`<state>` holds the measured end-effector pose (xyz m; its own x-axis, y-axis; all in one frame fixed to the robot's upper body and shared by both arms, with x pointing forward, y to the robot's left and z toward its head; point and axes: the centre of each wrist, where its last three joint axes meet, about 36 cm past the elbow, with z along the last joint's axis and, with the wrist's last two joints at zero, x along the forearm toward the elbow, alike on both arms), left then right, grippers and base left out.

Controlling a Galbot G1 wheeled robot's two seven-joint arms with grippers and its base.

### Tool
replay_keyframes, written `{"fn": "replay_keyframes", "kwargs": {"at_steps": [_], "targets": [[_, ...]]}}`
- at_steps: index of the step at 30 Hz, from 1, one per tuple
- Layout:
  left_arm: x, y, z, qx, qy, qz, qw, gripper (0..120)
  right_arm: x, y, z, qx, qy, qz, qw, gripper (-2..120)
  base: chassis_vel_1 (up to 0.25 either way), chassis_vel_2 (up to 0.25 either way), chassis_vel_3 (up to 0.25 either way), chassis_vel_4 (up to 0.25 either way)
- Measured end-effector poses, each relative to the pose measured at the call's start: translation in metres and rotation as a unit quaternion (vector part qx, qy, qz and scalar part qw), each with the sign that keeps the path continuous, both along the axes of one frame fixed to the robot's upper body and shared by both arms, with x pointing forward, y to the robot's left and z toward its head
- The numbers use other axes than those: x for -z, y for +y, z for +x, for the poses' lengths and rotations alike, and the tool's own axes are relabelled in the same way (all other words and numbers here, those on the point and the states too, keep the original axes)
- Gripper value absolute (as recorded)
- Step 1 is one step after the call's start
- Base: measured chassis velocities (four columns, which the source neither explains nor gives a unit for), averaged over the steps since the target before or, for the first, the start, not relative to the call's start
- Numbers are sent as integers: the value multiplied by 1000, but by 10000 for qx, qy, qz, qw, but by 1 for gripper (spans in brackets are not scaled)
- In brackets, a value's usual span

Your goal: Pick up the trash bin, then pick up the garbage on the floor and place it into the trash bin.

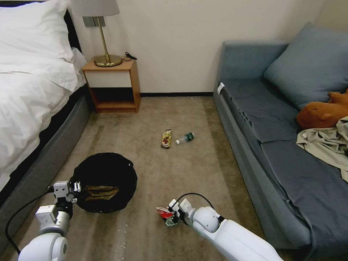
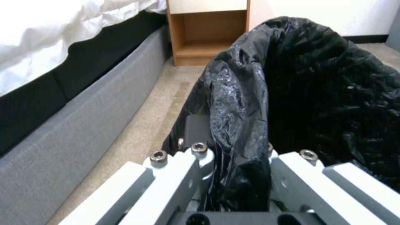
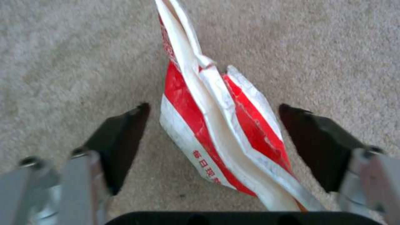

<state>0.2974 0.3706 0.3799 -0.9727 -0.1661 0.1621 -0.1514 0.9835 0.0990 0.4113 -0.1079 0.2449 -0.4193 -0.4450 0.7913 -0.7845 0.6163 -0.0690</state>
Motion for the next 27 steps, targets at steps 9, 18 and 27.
{"fn": "replay_keyframes", "kwargs": {"at_steps": [9,18,27], "targets": [[2,-1,-2,15,-24,-6,10000,4,2,-2,1,30,53,-18,10000,48,0,0,0,0],[7,-3,-4,62,0,13,10000,4,5,-2,9,79,-52,0,10000,16,0,0,0,0],[10,-2,-6,127,-14,45,9999,4,10,-15,33,276,-291,-61,9992,0,0,0,0,0]]}}
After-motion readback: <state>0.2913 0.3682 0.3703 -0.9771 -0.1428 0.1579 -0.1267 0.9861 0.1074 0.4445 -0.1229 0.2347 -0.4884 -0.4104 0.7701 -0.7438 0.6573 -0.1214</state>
